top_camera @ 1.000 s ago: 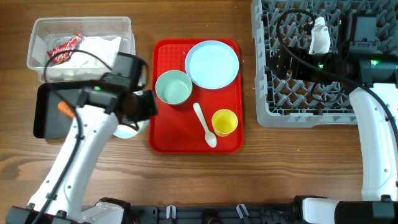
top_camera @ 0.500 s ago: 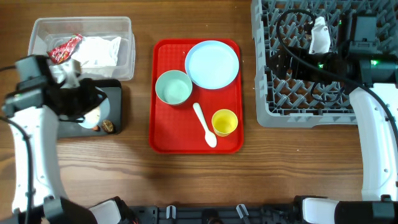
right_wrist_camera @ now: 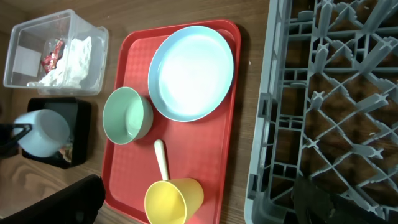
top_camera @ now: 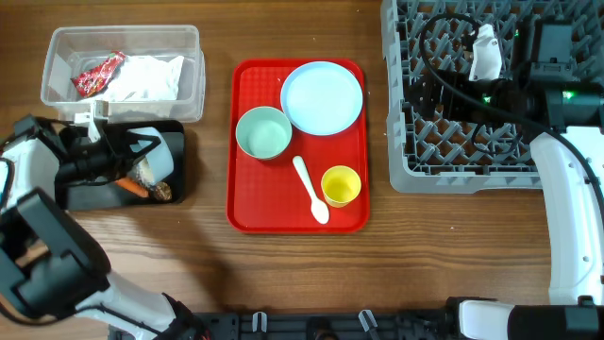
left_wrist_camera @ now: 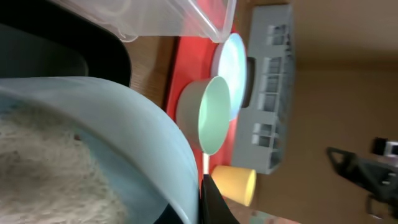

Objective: Sort waste into correct bins and load items into the dishwasher rack
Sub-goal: 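Tip the light-blue bowl over the black tray to dump the rice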

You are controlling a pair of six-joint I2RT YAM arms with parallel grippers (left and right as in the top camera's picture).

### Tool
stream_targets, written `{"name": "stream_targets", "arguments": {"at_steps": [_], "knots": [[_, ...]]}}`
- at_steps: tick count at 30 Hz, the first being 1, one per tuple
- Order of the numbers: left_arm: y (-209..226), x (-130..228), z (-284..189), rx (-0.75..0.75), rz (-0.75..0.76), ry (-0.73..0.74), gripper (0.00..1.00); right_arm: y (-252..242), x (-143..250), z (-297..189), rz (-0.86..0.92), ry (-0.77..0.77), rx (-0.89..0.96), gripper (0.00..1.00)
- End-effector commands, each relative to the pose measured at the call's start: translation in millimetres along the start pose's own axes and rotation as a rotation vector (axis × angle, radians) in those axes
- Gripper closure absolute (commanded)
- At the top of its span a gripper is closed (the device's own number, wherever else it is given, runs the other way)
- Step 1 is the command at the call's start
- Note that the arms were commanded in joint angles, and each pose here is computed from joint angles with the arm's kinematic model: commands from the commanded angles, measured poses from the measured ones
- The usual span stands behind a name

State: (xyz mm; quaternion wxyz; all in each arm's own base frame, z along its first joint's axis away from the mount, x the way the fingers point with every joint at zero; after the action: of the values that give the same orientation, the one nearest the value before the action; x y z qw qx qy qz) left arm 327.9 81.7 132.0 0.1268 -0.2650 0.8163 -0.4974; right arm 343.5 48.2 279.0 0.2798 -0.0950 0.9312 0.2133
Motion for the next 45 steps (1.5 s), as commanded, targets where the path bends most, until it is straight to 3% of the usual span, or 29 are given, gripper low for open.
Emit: {"name": "stream_targets", "arguments": {"at_steps": [1,11,18,24,45], "knots": [[-9,-5,-2,0.188,0.0,-0.006,0.96,0,-5,-2,-0.018,-0.011,0.012,0.0],[-26,-12,-24,0.389,-0.035,-0.062,0.96,0,-3,-2,-0.013,-0.005,0.011,0.0],[-28,-19,-53,0.516,-0.164,-0.112,0.96,0,-3,-2,-0.012,-0.003,0.011,0.0],[-24,-19,-62,0.524,-0.229,-0.127,0.96,0,-3,-2,-0.011,-0.003,0.011,0.0],[-27,-16,-60,0.524,-0.25,-0.113,0.96,0,-2,-2,-0.009,0.0,0.01,0.0]]}}
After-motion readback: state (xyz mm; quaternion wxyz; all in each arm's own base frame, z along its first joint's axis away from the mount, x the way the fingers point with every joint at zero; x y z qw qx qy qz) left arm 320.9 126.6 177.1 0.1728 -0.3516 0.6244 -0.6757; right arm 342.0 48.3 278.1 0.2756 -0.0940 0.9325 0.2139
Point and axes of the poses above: each gripper's point midway between its finger pads, its own z axis out along the fingers, its own y axis along the line the jaws close on, x = y × z, the point moved 4 cm from there along -z, back along the fingers, and after that the axes turned 11 degrees about -z, right-handed, at the moved point
